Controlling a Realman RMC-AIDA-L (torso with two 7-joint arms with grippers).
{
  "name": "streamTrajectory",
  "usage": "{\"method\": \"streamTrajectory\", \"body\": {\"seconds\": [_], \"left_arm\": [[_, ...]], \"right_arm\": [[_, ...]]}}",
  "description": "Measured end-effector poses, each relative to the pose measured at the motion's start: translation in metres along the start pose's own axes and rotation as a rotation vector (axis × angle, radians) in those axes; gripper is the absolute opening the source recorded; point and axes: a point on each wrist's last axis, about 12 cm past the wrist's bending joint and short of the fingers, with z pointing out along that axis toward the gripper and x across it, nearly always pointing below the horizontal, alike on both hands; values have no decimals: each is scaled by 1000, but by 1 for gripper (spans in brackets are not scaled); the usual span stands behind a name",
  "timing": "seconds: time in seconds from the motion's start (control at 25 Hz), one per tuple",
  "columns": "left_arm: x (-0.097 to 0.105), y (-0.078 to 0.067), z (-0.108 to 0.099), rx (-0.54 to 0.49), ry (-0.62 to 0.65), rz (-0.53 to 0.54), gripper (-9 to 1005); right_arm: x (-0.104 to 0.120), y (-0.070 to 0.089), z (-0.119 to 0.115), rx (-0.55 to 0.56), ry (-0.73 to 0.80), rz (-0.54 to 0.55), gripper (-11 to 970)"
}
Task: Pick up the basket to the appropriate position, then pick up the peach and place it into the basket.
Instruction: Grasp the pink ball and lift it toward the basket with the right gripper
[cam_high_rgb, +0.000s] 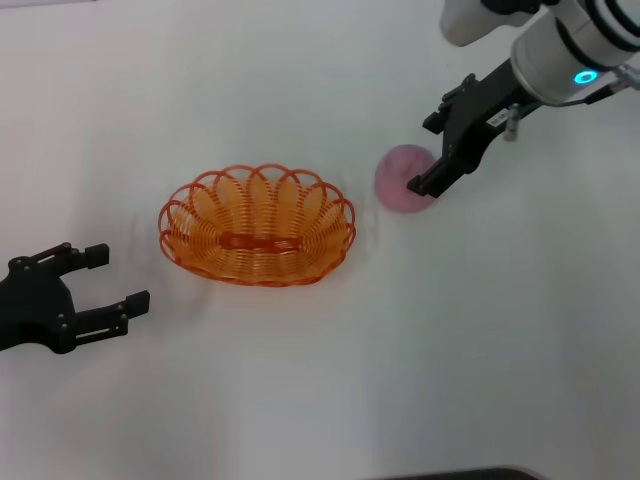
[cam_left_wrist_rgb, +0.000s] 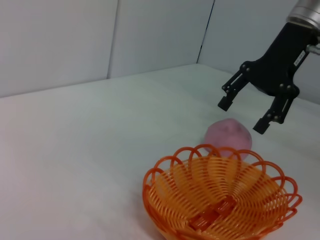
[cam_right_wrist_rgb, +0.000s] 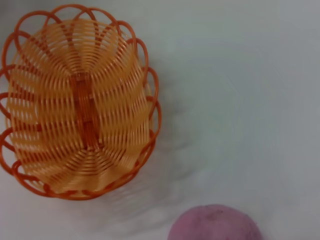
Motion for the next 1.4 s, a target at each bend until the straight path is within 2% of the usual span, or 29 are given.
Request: {"method": "streamTrajectory", "body": {"seconds": [0.64, 1.12, 1.36, 1.4], "left_arm": [[0, 0, 0, 0, 3, 0, 857], [0, 0, 1, 3, 2, -2, 857], [0, 0, 0, 2, -2, -7, 858], [0, -1, 0, 2, -2, -7, 858]], "right_arm": [[-5, 3, 16, -26, 15, -11, 938], [-4, 1, 21, -2, 22, -13, 937], [-6, -2, 21, 23, 13, 20, 936], [-6, -2, 21, 24, 13, 21, 885]]}}
